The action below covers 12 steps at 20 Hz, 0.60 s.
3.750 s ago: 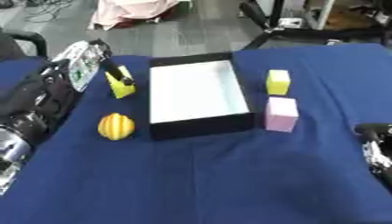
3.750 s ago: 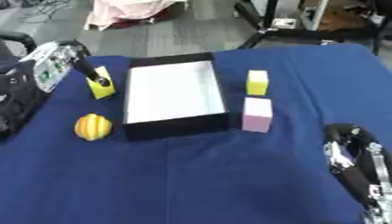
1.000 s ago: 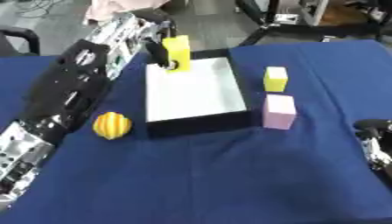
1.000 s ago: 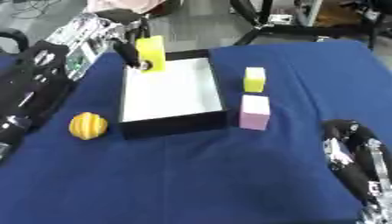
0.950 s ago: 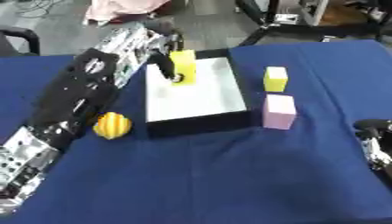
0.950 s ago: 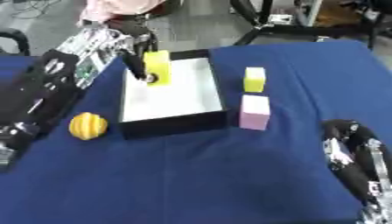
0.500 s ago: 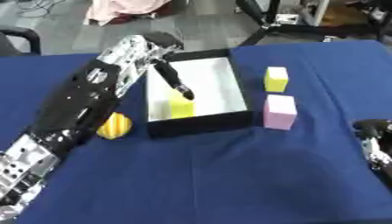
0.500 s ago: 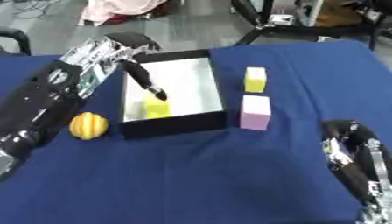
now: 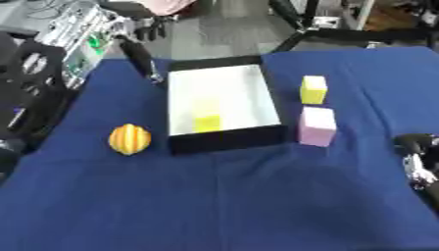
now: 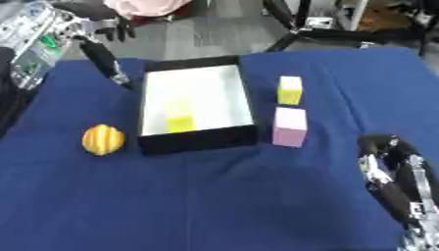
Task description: Pick up objects on the table and place them in the box.
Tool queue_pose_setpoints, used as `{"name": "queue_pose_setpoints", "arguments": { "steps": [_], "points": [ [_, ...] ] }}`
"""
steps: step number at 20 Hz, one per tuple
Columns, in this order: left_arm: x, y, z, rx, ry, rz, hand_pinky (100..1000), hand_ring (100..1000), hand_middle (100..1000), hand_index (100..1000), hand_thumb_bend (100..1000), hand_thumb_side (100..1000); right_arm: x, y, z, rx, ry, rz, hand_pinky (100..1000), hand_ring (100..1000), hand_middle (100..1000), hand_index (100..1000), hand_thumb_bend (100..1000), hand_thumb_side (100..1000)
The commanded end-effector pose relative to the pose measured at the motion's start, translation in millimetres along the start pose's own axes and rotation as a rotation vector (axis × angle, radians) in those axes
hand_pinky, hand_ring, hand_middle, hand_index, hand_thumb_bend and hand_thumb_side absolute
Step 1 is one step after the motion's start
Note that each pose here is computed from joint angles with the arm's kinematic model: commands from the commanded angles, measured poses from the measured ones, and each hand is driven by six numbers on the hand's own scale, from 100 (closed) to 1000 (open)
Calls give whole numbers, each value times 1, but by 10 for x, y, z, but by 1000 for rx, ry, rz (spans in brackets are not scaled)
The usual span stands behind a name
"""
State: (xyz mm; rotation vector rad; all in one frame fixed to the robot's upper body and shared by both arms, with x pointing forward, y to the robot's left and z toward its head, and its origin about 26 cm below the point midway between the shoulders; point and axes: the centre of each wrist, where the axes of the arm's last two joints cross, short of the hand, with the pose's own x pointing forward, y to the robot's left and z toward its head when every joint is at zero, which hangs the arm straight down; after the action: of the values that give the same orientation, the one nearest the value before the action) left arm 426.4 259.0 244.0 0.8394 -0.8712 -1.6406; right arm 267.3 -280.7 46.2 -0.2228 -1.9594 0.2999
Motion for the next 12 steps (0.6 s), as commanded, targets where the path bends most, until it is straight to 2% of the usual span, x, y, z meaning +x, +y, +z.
{"name": "queue_pose_setpoints", "arguments": {
  "steps": [1, 4, 7, 9, 12],
  "points": [
    [-237, -150, 30, -107, 12, 11, 829, 715, 703, 856, 722, 320, 30, -75, -25, 2, -14, 32, 735, 738, 633, 633, 100, 489],
    [-359, -479, -119, -218, 28, 48, 822, 709, 698, 852, 708, 304, 29, -74, -25, 4, -14, 32, 735, 738, 632, 633, 100, 489],
    [-434, -699, -245, -279, 59, 94, 819, 708, 697, 852, 697, 298, 31, -72, -28, 3, -16, 31, 735, 737, 632, 633, 100, 494],
    [-458, -791, -308, -300, 80, 101, 818, 709, 698, 853, 691, 293, 31, -74, -27, -1, -15, 30, 735, 737, 632, 633, 100, 488],
    [-467, -828, -356, -303, 96, 109, 815, 704, 697, 853, 675, 281, 29, -70, -24, -1, -14, 28, 735, 737, 632, 633, 100, 489]
  ]
}}
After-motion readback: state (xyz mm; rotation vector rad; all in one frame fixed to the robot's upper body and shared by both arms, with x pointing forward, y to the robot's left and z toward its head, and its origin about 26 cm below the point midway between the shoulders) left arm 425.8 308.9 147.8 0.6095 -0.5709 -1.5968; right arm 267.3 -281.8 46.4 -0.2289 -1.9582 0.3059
